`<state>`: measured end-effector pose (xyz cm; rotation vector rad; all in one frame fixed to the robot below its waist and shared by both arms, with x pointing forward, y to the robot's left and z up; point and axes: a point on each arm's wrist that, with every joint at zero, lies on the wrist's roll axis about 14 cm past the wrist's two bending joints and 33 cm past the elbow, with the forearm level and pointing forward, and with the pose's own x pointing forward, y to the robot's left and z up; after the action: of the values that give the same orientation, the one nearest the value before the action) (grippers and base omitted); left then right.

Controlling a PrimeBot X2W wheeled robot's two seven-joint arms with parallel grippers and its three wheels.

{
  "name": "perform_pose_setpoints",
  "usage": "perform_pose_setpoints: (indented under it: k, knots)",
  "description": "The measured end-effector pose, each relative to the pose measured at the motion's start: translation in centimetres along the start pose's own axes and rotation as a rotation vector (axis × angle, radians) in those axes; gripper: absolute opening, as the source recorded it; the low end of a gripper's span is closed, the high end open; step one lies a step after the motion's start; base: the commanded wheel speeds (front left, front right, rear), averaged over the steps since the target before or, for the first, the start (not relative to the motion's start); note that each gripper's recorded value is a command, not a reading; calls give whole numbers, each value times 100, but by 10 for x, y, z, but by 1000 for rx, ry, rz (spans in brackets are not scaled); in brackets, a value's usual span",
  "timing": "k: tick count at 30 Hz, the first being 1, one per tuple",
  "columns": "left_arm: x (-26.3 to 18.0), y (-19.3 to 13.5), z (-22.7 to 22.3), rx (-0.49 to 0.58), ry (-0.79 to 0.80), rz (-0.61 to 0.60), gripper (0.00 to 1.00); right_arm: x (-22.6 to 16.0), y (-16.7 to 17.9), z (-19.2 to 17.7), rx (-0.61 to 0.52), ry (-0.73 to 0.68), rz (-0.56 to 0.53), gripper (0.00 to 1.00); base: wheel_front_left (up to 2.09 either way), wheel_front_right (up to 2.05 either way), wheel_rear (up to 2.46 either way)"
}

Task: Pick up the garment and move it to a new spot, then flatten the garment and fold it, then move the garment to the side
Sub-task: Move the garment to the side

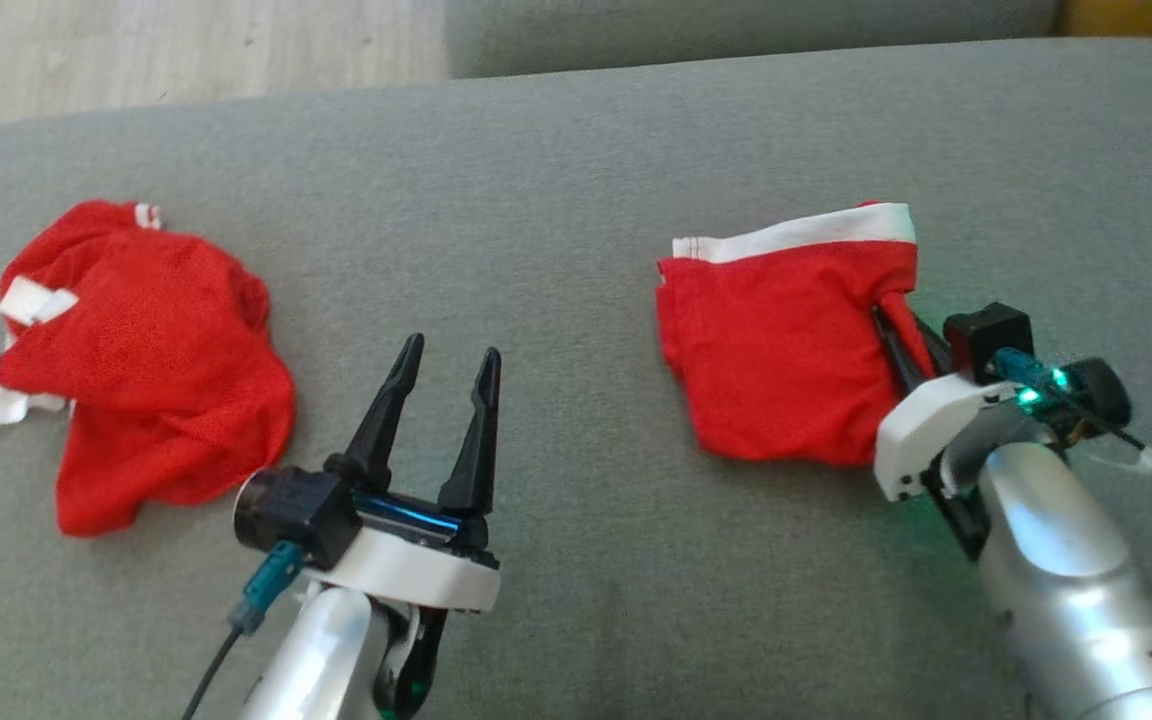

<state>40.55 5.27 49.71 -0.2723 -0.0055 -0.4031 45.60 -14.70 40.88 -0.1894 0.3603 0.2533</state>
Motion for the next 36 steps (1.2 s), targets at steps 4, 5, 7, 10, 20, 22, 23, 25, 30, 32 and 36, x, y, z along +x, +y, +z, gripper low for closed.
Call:
perform_pose_setpoints:
  k: [4, 5, 7, 10, 20, 22, 23, 25, 30, 32, 36]
  knots:
    - [5, -15, -2, -5, 4, -40, 100, -11, -32, -6, -104, 36, -23, 0, 0, 0, 0]
    - [6, -16, -3, -7, 5, -44, 100, -13, -43, -10, -128, 56, -34, 0, 0, 0, 0]
    - [7, -14, -6, -11, 13, -42, 100, -17, -67, -17, -170, 96, -57, 0, 0, 0, 0]
    - [11, -9, -11, -16, 22, -32, 100, -22, -101, -27, -224, 157, -88, 0, 0, 0, 0]
    - [26, 19, -21, -16, 40, 16, 100, -19, -194, -36, -387, 296, -189, 0, 0, 0, 0]
    - [27, 27, -24, -17, 47, 31, 100, -16, -207, -39, -388, 326, -211, 0, 0, 0, 0]
    - [28, 30, -26, -17, 50, 38, 100, -15, -212, -41, -386, 336, -222, 0, 0, 0, 0]
    - [30, 39, -28, -15, 53, 56, 100, -9, -224, -42, -384, 356, -245, 0, 0, 0, 0]
    - [29, 50, -29, -12, 55, 82, 100, -3, -232, -47, -382, 375, -265, 0, 0, 0, 0]
    - [29, 51, -30, -13, 58, 86, 100, -5, -236, -49, -375, 385, -279, 0, 0, 0, 0]
    - [29, 52, -29, -13, 56, 88, 100, -10, -247, -47, -348, 384, -324, 0, 0, 0, 0]
